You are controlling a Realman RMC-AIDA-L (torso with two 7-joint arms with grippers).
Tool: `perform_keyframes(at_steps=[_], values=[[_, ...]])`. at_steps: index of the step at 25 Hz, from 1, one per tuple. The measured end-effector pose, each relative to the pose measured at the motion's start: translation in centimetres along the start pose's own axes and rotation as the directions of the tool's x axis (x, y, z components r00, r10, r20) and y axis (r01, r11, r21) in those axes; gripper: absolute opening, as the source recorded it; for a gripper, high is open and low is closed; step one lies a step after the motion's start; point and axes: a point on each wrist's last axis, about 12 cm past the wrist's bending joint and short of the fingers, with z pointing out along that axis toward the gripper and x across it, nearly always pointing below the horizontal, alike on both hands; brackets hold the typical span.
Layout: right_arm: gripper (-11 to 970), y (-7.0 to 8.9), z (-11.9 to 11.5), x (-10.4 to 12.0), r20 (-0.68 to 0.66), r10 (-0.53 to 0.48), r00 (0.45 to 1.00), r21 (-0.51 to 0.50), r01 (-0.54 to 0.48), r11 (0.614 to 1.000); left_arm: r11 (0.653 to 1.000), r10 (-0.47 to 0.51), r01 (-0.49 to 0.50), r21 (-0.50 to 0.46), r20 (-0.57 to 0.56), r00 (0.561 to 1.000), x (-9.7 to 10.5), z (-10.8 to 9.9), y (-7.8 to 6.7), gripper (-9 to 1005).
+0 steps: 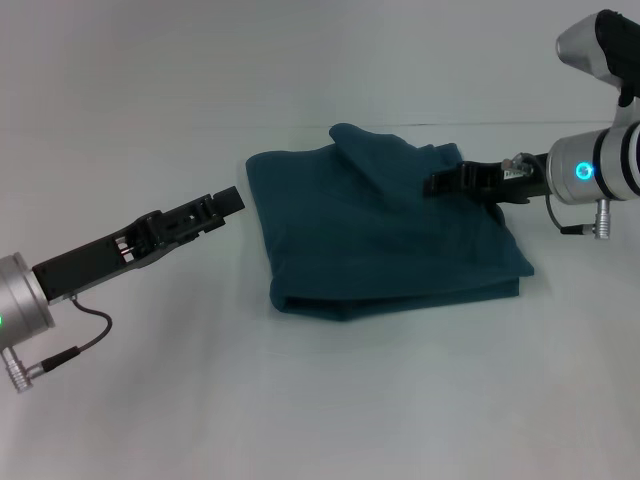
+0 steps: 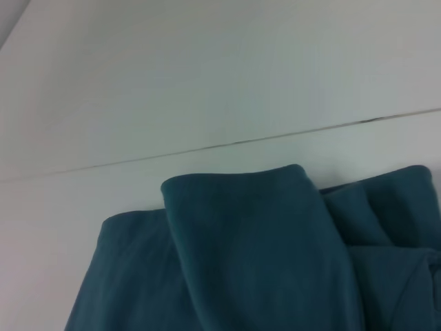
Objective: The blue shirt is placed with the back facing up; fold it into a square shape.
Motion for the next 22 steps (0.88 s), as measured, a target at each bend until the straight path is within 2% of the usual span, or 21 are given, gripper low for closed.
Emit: perform_keyframes(at_steps=[2,8,16,21,22], values=[[667,-0.27,-0.12,-0.02,0.002,0.014,1.0,0.004,-0.014,1.0,1.0,0.001,-0.001,0.0,0.0,1.0,-0.01,-0.01,0.0,735],[414,-0.5,-0.22,-0.01,0.002,0.032,0.999,0.01,-0.032,0.999,1.0,0.002,-0.002,-0.007,0.003,1.0,-0.06,-0.03,0.08,735],[171,-0.4,-0.23,-0.22,0.007,0.029,1.0,0.01,-0.029,1.0,1.0,0.001,-0.001,-0.007,0.003,1.0,-0.05,0.05,0.08,736],[49,-0.54,-0.26,-0.08,0.005,0.044,0.999,0.011,-0.044,0.999,1.0,0.0,0.0,-0.007,0.003,1.0,-0.03,0.03,0.09,735],[50,-0.64,-0.33,-0.04,0.003,0.053,0.999,0.011,-0.053,0.999,1.0,0.0,0.0,-0.008,0.003,1.0,-0.02,0.02,0.1,735]])
